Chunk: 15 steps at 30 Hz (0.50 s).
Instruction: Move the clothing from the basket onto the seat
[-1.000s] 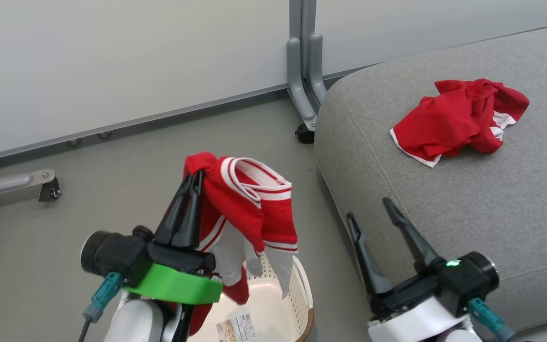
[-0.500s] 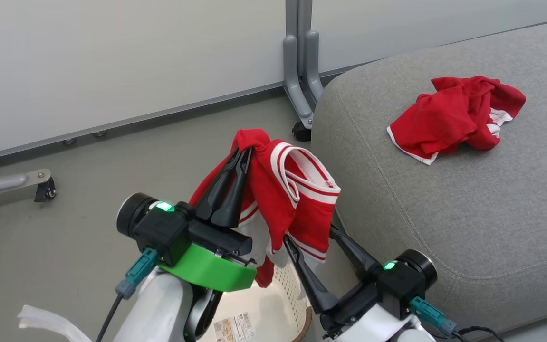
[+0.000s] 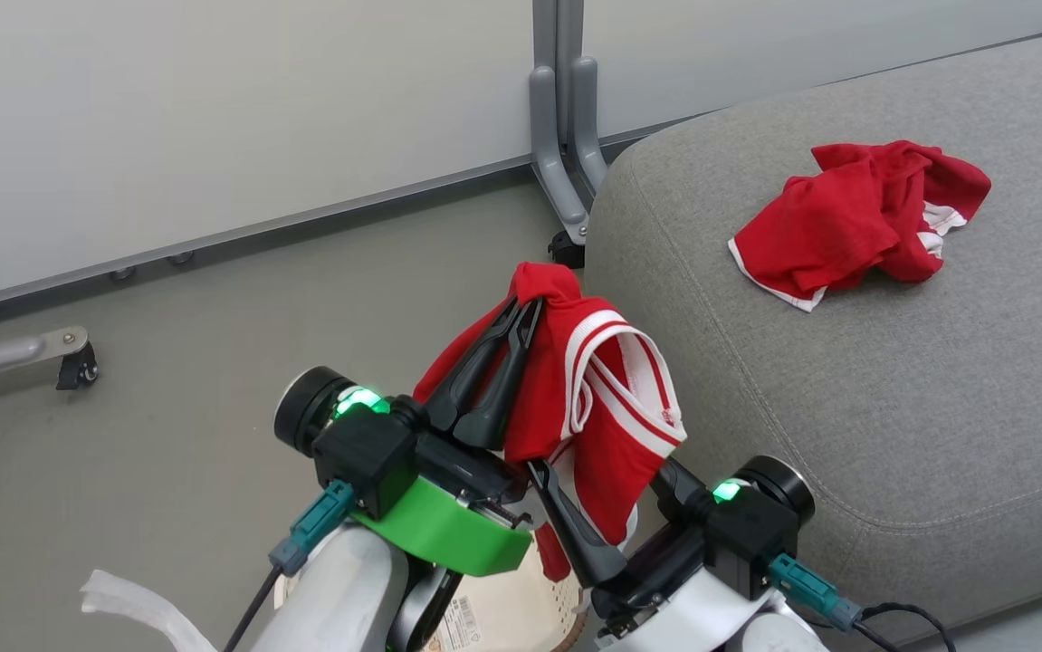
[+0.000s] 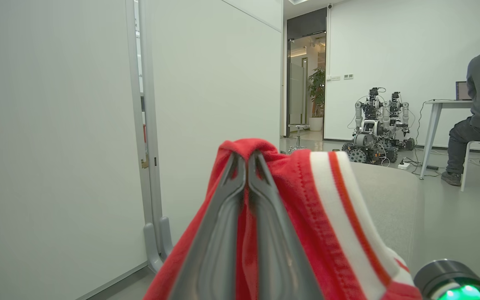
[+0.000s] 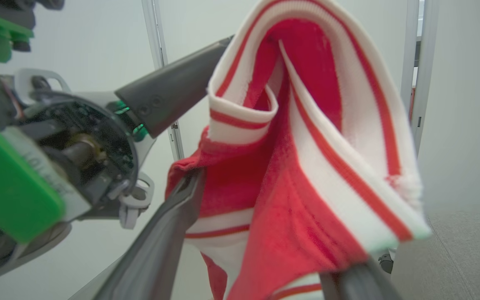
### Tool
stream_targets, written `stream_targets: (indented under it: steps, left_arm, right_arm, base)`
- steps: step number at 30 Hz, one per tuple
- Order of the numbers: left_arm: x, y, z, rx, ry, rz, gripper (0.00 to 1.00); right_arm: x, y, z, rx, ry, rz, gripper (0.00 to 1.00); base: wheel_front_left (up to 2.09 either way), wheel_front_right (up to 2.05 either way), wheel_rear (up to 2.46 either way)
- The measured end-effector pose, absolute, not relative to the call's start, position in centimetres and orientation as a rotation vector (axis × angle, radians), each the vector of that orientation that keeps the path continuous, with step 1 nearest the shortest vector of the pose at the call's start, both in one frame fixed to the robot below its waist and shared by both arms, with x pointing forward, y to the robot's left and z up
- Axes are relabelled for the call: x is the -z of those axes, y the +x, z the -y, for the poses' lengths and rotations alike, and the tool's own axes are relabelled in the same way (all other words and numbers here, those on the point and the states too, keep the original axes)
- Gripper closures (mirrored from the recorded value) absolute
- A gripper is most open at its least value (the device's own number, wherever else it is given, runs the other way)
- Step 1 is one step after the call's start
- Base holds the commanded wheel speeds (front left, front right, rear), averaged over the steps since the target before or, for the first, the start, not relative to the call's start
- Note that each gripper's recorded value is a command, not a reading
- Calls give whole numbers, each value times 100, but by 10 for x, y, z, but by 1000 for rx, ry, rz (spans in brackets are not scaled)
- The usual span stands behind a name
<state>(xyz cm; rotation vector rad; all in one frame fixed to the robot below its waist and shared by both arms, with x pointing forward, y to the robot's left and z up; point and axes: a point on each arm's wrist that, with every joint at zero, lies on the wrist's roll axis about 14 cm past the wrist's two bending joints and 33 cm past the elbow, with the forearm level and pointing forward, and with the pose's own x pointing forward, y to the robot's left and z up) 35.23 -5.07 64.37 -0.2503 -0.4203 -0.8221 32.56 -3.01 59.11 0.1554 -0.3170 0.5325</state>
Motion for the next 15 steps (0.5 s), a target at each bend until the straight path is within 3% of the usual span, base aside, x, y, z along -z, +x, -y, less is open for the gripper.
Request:
stream_targets:
  steps: [3, 4, 5, 15]
  left_arm:
    - [-642, 350, 55, 838, -248, 414, 100]
    - [-642, 349, 56, 843, -246, 414, 100]
    - [-642, 349, 56, 845, -245, 414, 100]
    - [-630, 352, 55, 850, -218, 381, 100]
  right_arm:
    - [-591, 326, 32, -527, 155, 318, 0]
    - [-592, 328, 35, -516, 154, 321, 68]
    - [-592, 328, 37, -509, 155, 322, 100]
    - [-583, 331, 38, -506, 142, 295, 100]
  base:
    - [0, 0, 0]
    - [0, 0, 0]
    - [0, 0, 0]
    - [0, 0, 0]
